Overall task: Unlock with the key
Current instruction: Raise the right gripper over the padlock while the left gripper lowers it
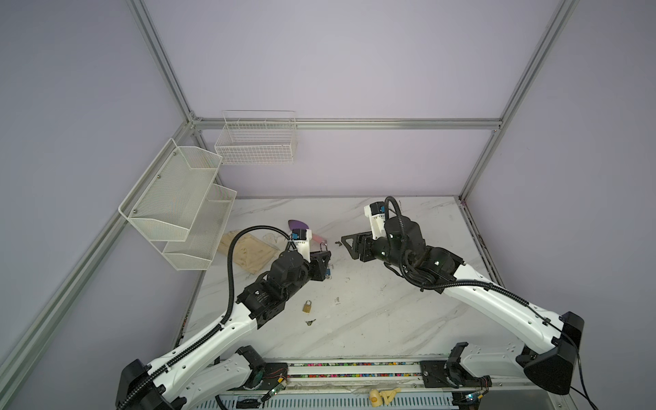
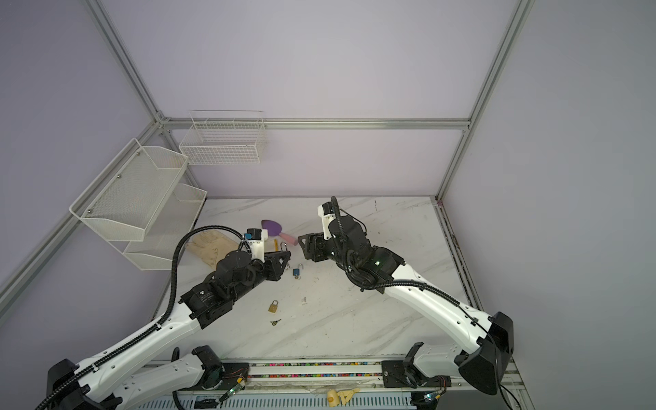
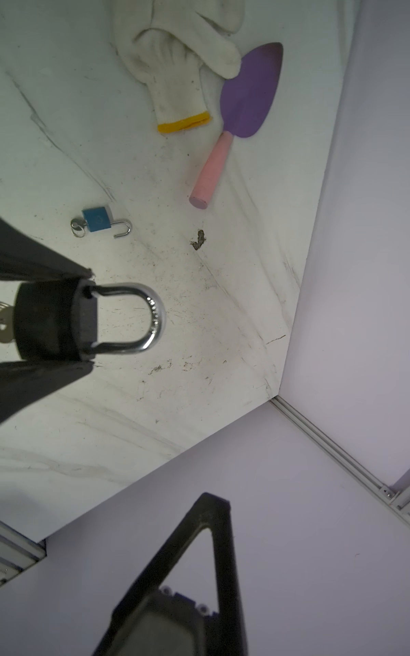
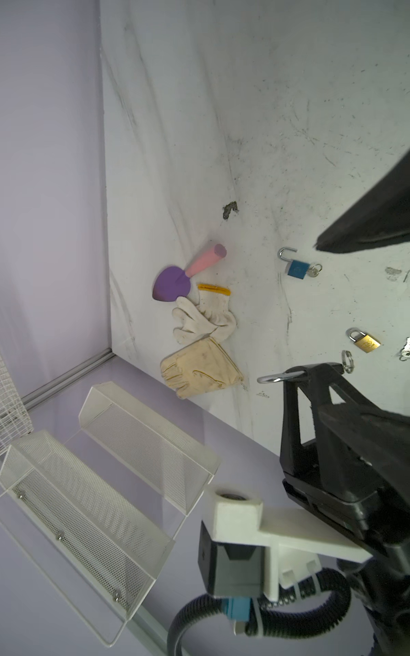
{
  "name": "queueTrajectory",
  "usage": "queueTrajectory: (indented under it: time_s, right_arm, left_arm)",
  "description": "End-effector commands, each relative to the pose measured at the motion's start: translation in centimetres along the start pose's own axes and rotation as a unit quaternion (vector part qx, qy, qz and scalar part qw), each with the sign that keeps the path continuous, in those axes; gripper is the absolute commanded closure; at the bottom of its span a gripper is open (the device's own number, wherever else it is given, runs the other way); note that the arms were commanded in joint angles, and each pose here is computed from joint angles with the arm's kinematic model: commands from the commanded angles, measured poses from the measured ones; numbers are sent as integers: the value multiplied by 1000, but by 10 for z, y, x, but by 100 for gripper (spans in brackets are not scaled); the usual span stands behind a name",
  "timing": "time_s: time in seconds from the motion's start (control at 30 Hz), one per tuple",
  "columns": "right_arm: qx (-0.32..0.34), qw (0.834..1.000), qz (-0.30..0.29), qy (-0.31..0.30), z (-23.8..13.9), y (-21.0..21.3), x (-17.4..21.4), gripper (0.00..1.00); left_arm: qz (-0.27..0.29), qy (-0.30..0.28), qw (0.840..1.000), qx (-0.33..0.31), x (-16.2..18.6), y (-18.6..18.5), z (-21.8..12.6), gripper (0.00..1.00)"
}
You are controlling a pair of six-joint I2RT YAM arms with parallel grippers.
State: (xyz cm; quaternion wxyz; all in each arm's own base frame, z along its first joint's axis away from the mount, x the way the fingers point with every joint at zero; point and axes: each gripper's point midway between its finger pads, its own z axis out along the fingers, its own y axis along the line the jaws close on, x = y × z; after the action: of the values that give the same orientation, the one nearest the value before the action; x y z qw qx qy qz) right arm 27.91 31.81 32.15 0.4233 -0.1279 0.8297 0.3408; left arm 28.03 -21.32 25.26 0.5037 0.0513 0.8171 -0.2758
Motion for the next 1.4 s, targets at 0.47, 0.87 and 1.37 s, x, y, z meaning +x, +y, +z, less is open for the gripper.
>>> queueTrajectory:
  time_s: [0.47,0.87,1.37]
  right_arm:
    - [105,988,-27,109,24,-35,32,28]
    - [156,979,-50,121,35,-52,33,27]
    - [181,970,-60,151,42,-72,30,26]
  left_arm:
    - [237,-102,966,12,18,-36,26,100]
    - [245,-102,964,8,21,-37,26,100]
    - [268,-100,958,8,26,-35,26,100]
